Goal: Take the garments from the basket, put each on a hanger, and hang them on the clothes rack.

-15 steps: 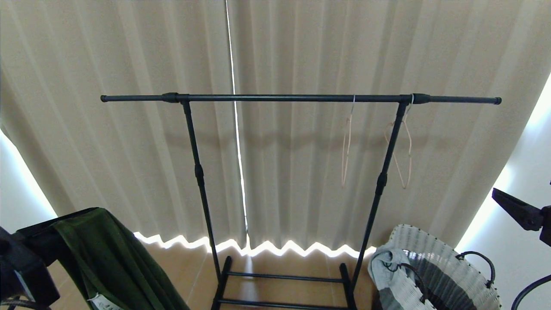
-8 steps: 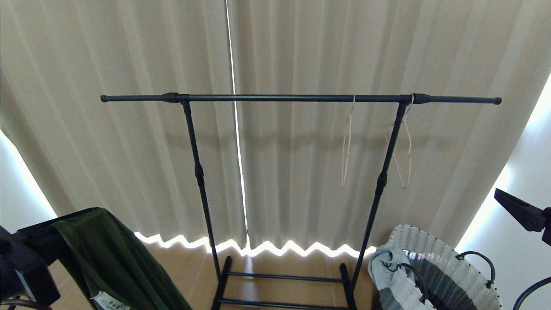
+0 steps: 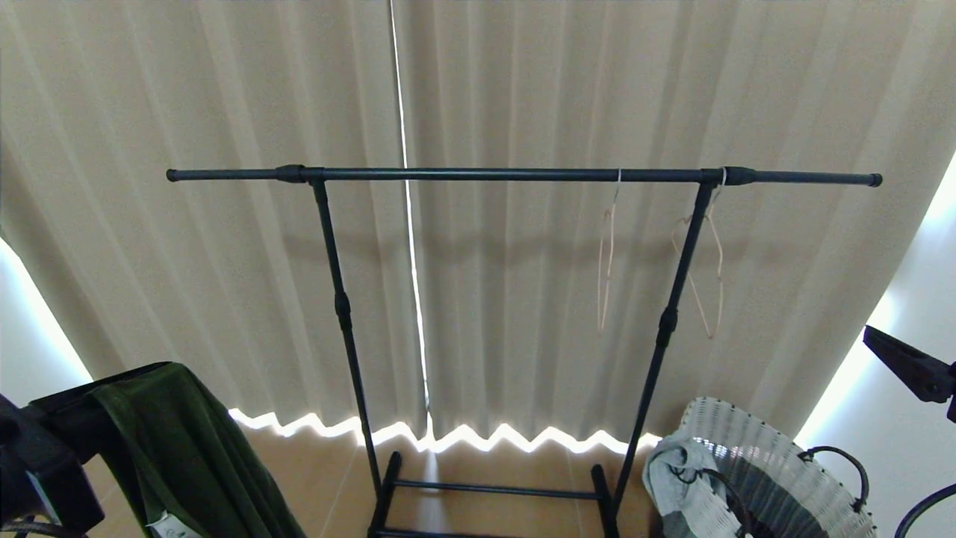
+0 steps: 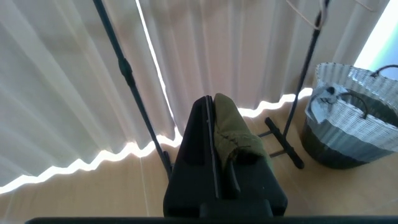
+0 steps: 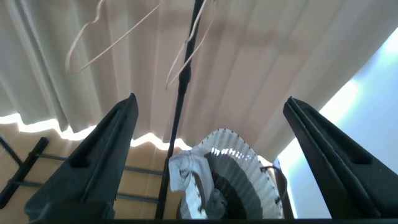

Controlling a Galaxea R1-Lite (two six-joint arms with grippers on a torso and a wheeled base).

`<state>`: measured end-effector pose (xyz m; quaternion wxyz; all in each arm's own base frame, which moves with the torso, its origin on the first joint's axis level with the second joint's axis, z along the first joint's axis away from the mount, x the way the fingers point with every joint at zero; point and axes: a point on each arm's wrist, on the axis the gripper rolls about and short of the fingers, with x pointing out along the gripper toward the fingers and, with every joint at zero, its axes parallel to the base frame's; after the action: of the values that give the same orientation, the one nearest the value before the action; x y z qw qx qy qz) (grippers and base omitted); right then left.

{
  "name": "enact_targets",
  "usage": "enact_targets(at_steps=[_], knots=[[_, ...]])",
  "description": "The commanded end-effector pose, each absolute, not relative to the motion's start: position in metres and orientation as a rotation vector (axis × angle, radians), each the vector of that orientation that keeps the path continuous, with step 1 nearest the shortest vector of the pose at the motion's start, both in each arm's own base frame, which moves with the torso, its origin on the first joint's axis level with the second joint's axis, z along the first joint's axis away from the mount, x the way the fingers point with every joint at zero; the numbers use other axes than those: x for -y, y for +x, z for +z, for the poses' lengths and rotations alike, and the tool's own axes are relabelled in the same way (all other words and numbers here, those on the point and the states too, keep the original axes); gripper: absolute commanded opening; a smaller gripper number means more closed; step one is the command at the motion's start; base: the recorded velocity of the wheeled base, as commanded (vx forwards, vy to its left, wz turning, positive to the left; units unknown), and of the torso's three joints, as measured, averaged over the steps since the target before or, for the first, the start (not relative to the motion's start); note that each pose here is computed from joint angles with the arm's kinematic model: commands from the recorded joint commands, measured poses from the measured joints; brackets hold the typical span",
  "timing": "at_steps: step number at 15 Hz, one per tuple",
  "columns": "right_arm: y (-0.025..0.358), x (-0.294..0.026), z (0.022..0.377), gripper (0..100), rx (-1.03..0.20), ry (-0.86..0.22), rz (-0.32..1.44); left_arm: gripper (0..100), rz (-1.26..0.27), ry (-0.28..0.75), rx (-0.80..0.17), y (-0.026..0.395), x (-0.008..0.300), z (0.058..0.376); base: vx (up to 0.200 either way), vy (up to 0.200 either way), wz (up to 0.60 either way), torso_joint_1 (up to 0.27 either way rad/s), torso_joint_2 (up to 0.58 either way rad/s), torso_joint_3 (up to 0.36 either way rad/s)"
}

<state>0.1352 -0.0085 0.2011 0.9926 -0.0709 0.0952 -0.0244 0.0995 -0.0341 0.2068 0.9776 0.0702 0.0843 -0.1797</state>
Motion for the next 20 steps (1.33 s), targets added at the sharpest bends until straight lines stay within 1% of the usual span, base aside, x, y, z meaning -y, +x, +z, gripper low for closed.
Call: enact_targets(at_steps=[1, 7, 11, 13, 16, 19, 20], knots=[[0.136, 0.009, 0.201, 100, -0.193, -0.142, -0.049, 0, -0.362, 0.14, -0.171, 0.1, 0.034, 0.207, 0.2, 0.0, 0.0, 0.017, 0.01, 0.002], [0.137, 0.009, 0.199, 100, -0.206, -0.141, -0.054, 0, -0.362, 0.142, -0.17, 0.1, 0.034, 0.207, 0.2, 0.0, 0.0, 0.007, 0.0, -0.001], [0.145, 0.012, 0.19, 100, -0.303, -0.135, -0.058, 0, -0.363, 0.149, -0.174, 0.1, 0.034, 0.205, 0.2, 0.0, 0.0, 0.004, 0.0, 0.004], [0.158, 0.014, 0.185, 100, -0.352, -0.134, -0.072, 0, -0.364, 0.154, -0.177, 0.099, 0.034, 0.203, 0.0, 0.0, 0.0, 0.0, 0.0, 0.0], [0.187, 0.018, 0.172, 100, -0.451, -0.141, -0.172, 0, -0.361, 0.152, -0.176, 0.099, 0.034, 0.204, 0.0, 0.0, 0.0, 0.0, 0.0, 0.0], [0.211, 0.02, 0.164, 100, -0.503, -0.062, -0.201, 0, -0.338, 0.15, -0.184, 0.101, 0.032, 0.203, 0.0, 0.0, 0.0, 0.0, 0.0, 0.0], [0.217, 0.021, 0.16, 100, -0.523, -0.053, -0.22, 0, -0.335, 0.15, -0.184, 0.101, 0.031, 0.203, 0.0, 0.0, 0.0, 0.0, 0.0, 0.0]])
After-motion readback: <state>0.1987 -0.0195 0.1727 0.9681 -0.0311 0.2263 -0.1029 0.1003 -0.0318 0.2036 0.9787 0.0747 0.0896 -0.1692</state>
